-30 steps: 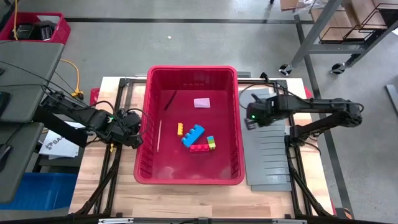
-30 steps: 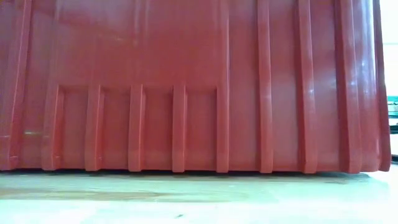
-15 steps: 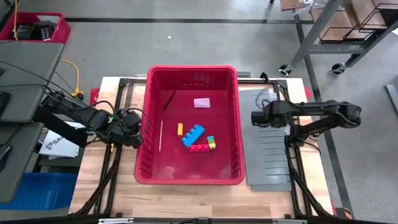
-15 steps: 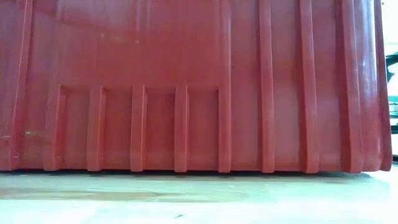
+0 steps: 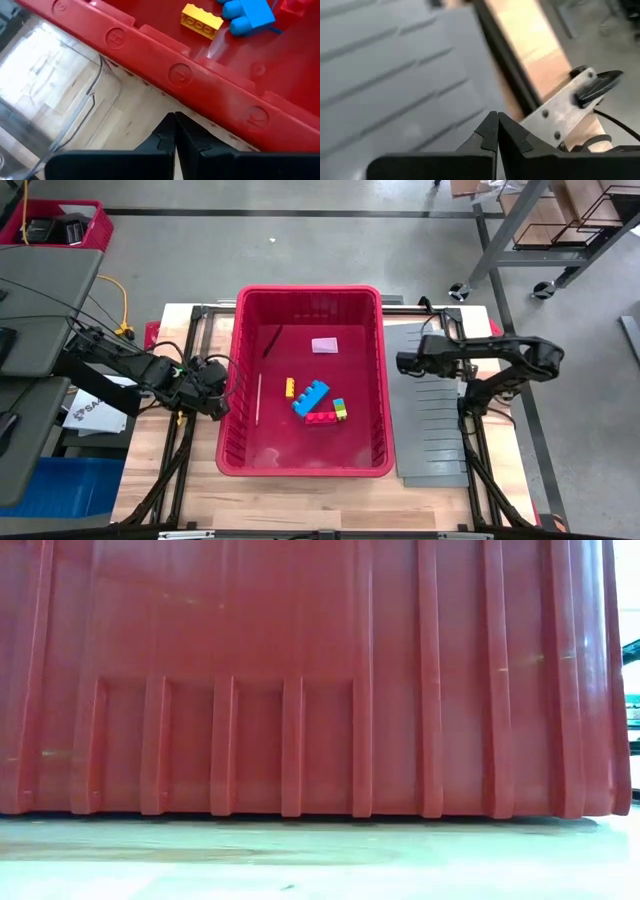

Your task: Sort Items/Unsort Items

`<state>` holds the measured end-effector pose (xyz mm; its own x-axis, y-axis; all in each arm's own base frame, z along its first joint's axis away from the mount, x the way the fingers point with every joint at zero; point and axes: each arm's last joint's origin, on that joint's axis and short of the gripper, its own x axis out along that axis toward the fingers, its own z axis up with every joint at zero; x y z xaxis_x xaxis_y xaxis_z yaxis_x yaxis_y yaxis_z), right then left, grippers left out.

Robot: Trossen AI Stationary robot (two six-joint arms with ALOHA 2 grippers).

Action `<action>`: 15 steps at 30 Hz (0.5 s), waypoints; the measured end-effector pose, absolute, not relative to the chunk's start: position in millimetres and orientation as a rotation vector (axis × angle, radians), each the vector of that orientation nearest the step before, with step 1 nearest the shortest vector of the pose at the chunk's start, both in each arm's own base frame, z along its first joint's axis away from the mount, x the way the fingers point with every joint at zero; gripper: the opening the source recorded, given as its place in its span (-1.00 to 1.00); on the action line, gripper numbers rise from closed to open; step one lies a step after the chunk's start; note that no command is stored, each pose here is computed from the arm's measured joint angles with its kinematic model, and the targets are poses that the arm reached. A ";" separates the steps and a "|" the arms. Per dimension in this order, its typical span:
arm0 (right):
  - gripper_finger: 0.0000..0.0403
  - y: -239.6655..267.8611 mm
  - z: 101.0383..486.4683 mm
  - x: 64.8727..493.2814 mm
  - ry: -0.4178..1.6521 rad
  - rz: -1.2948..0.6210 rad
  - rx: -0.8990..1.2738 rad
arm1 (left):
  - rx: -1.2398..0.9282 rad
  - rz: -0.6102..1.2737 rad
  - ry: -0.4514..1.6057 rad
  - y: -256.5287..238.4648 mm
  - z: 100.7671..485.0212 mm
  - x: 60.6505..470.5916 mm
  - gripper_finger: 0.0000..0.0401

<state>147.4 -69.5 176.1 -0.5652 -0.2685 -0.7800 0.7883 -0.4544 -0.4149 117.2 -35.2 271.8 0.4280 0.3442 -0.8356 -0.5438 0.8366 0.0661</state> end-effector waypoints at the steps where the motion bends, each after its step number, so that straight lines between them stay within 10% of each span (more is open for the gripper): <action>1: -1.00 -70.8 175.8 146.6 1.008 -2.105 0.834 | -0.214 0.552 0.987 -35.2 271.9 117.1 -1.00; 15: -1.00 -121.5 150.9 123.4 1.041 -2.490 0.870 | -0.157 0.480 1.034 -36.3 271.3 116.9 -1.00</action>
<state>123.4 -121.5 150.9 -0.7695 -0.0449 -0.6371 0.4849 -0.6902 -0.5370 116.9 -36.3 271.3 0.4190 0.3080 -0.8541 -0.4537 0.8859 0.0970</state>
